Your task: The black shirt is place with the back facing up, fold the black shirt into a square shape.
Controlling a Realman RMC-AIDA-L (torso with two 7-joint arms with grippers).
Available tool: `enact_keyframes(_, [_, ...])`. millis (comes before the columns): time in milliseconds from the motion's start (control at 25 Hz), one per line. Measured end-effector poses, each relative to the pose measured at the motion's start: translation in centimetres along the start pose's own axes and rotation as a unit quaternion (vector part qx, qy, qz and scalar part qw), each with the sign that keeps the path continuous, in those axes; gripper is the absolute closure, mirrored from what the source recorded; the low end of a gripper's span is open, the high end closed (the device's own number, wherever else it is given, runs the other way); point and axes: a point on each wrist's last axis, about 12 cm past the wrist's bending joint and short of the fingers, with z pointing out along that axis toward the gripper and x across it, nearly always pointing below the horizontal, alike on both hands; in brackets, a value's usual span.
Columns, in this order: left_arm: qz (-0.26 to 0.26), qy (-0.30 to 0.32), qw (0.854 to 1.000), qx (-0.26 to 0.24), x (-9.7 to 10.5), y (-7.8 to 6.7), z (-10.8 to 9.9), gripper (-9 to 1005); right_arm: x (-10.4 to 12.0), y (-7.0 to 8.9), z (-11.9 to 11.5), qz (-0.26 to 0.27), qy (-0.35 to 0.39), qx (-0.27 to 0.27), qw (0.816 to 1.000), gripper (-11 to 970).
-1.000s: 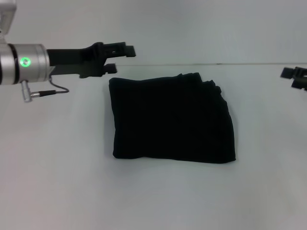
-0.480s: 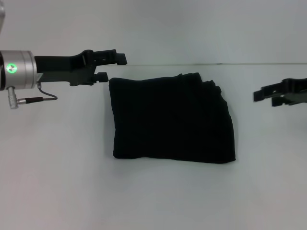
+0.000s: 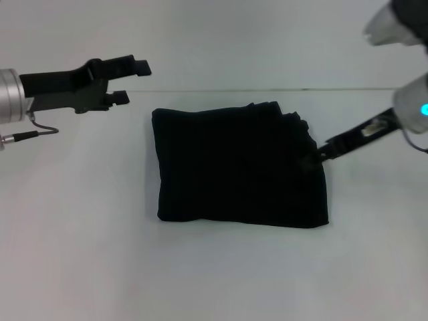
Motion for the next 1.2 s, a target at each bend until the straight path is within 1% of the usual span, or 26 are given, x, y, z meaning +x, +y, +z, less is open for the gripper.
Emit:
enact_keyframes(120, [-0.006,-0.009,1.0,0.001,0.0,0.3,-0.3,47,-1.5,2.0,1.2,-0.074,-0.014,0.028,0.997,185])
enact_keyframes(160, [-0.009,-0.011,1.0,0.001,0.1,0.4,-0.4,47,-1.8,2.5,1.5,-0.091,-0.022,0.037,0.995,185])
enact_keyframes(320, [-0.015,-0.013,1.0,-0.002,0.4,0.8,-0.6,47,-3.2,5.3,3.0,-0.182,-0.049,0.088,0.978,185])
enact_keyframes(400, [-0.018,-0.016,1.0,-0.002,0.6,0.9,-0.5,47,-3.5,6.2,4.0,-0.212,-0.048,0.105,0.97,185])
enact_keyframes(480, [-0.02,-0.02,1.0,-0.001,0.6,1.0,-0.6,47,-3.7,6.7,4.9,-0.231,-0.048,0.117,0.965,186])
enact_keyframes(640, [-0.022,-0.025,0.999,-0.004,0.6,1.1,-0.5,47,-4.2,7.1,5.7,-0.242,-0.048,0.123,0.961,186])
enact_keyframes(760, [-0.023,-0.029,0.999,-0.006,0.5,1.2,-0.5,47,-4.4,7.5,6.5,-0.242,-0.048,0.117,0.962,187])
enact_keyframes(960, [-0.023,-0.03,0.999,-0.006,0.6,1.2,-0.4,46,-3.9,8.2,8.0,-0.242,-0.05,0.104,0.963,187])
enact_keyframes(1040, [-0.024,-0.03,0.999,-0.006,0.6,1.2,-0.3,46,-3.6,8.2,8.4,-0.239,-0.051,0.104,0.964,188])
enact_keyframes(1200, [-0.024,-0.03,0.999,-0.005,0.6,1.1,-0.2,46,-3.0,7.7,9.0,-0.23,-0.044,0.11,0.966,188])
